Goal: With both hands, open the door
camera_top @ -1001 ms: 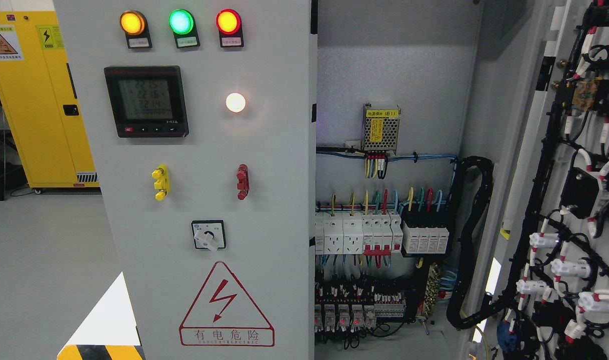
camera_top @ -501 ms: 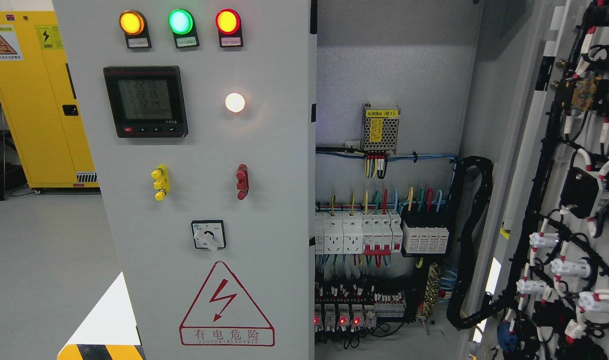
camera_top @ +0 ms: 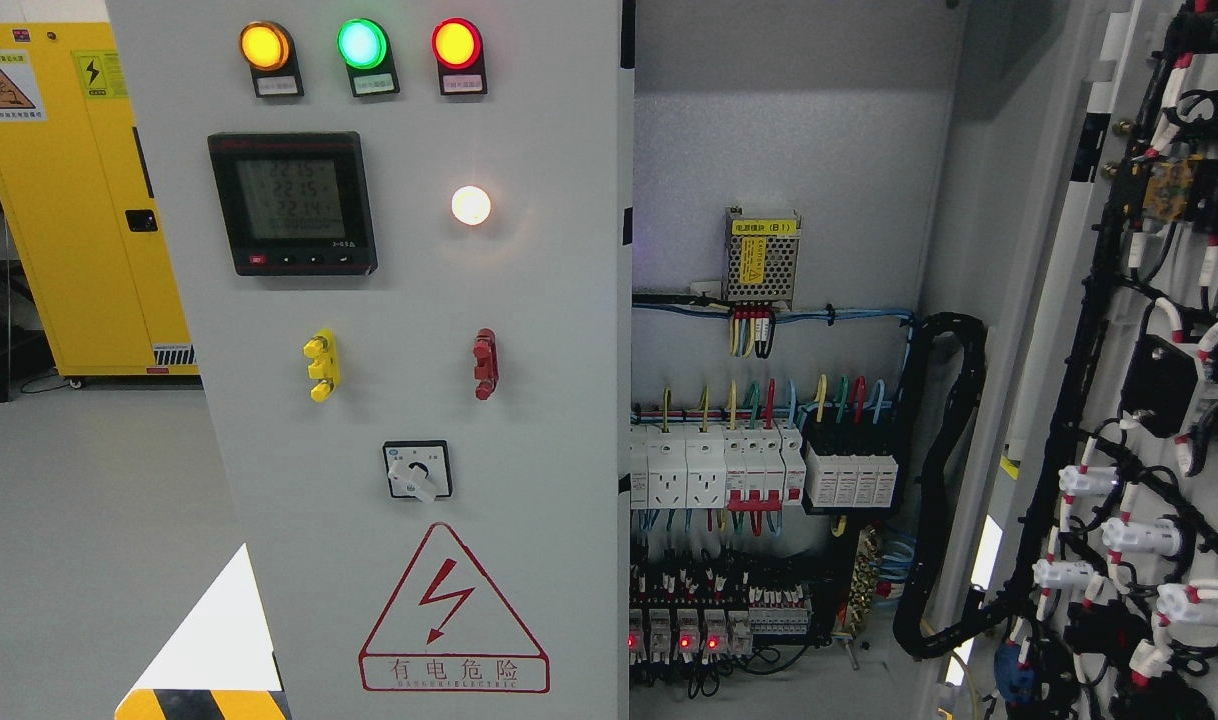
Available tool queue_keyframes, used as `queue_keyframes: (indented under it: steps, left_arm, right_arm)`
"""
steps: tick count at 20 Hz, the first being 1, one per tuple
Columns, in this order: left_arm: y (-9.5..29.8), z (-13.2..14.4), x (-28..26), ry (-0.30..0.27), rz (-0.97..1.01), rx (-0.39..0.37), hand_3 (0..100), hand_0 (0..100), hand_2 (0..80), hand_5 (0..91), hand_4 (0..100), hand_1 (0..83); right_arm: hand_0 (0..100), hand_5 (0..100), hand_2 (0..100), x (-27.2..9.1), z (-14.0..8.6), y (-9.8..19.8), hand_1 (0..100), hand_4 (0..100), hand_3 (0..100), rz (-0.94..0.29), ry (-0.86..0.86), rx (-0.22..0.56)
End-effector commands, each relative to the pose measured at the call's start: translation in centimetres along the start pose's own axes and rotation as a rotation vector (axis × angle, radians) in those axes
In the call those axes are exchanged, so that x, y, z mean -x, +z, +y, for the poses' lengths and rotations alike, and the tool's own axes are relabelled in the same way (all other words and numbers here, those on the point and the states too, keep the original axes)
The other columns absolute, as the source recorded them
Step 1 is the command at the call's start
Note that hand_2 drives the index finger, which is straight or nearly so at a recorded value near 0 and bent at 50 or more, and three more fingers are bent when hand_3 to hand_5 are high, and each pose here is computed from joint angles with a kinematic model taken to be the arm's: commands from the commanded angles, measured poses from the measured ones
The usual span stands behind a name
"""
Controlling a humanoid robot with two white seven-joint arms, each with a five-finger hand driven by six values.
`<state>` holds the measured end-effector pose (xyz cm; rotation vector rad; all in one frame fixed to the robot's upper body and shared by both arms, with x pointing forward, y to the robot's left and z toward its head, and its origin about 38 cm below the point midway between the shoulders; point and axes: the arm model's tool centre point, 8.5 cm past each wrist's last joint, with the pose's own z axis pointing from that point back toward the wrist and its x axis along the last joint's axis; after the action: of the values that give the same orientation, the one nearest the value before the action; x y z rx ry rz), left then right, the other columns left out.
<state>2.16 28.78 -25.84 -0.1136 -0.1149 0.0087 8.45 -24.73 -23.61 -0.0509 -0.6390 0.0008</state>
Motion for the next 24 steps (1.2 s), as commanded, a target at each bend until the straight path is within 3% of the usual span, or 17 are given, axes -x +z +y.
queue_keyframes:
  steps: [1, 6, 13, 19, 24]
  left_arm:
    - [0.5, 0.0, 3.7, 0.039, 0.117, -0.050, 0, 12, 0.0, 0.0, 0, 55.6]
    - [0.5, 0.0, 3.6, 0.032, 0.108, -0.051, 0, 12, 0.0, 0.0, 0, 55.6]
    - [0.5, 0.0, 3.2, 0.030, 0.069, -0.049, 0, 12, 0.0, 0.0, 0, 55.6]
    - [0.5, -0.1, 3.2, 0.029, 0.069, -0.038, 0, 12, 0.0, 0.0, 0, 55.6]
    - [0.4, -0.2, 3.1, 0.020, 0.068, -0.037, 0, 12, 0.0, 0.0, 0, 55.6]
  right_arm:
    - [0, 0, 4, -20.9, 3.5, 3.8, 50, 0, 0, -0.667, -0.080, -0.109]
    - [0, 0, 4, -30.4, 6.1, 11.4, 50, 0, 0, -0.976, -0.112, -0.214]
    - [0, 0, 4, -40.6, 7.0, 21.8, 50, 0, 0, -1.335, -0.174, -0.287]
    - [0, 0, 4, -44.7, 7.7, 23.6, 50, 0, 0, -1.454, -0.188, -0.311]
    - [0, 0, 4, -47.5, 9.0, 24.0, 50, 0, 0, -1.452, -0.170, -0.344]
